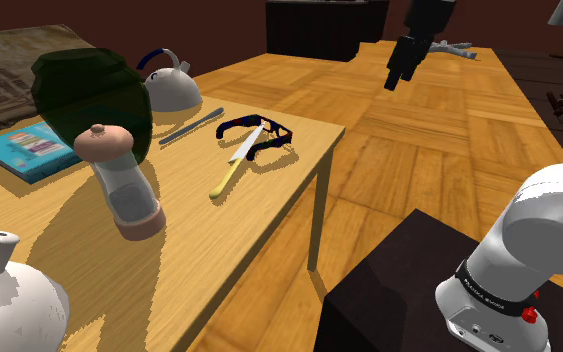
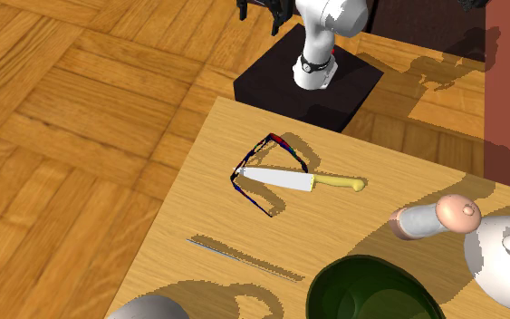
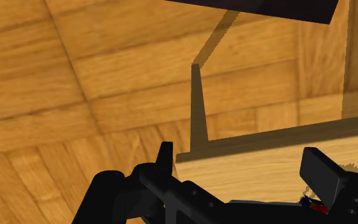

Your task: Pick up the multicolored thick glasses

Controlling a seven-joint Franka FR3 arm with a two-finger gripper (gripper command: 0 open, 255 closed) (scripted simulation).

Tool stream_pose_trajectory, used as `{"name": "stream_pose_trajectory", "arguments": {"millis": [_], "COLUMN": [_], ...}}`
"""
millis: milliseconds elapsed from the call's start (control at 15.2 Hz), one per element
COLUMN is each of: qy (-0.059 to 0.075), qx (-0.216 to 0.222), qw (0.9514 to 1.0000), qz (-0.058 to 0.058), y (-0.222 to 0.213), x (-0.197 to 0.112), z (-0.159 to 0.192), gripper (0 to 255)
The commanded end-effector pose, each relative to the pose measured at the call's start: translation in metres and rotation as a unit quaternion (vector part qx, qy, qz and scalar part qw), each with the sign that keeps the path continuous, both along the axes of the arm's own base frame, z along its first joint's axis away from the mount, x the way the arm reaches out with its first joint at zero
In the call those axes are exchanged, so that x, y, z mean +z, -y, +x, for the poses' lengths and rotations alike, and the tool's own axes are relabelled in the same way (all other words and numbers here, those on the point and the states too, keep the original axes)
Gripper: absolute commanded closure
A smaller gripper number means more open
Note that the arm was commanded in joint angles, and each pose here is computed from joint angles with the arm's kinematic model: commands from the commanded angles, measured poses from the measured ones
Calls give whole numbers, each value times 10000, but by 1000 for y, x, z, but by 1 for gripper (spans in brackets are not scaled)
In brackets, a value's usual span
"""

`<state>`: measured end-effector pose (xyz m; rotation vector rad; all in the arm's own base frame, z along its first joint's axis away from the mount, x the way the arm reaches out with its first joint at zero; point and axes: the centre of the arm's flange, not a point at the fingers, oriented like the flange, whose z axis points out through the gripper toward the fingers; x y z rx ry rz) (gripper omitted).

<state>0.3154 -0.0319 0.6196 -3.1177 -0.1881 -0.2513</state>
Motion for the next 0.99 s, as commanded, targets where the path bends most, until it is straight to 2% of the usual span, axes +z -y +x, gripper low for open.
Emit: {"name": "stream_pose_trajectory", "arguments": {"millis": [0,924], "qy": [0,-131], "qx": [0,-146], "qw": [10000,9998], "qz": [0,69], "y": [0,-102], "x": [0,-49], "z": [0,149], "gripper": [0,0]}}
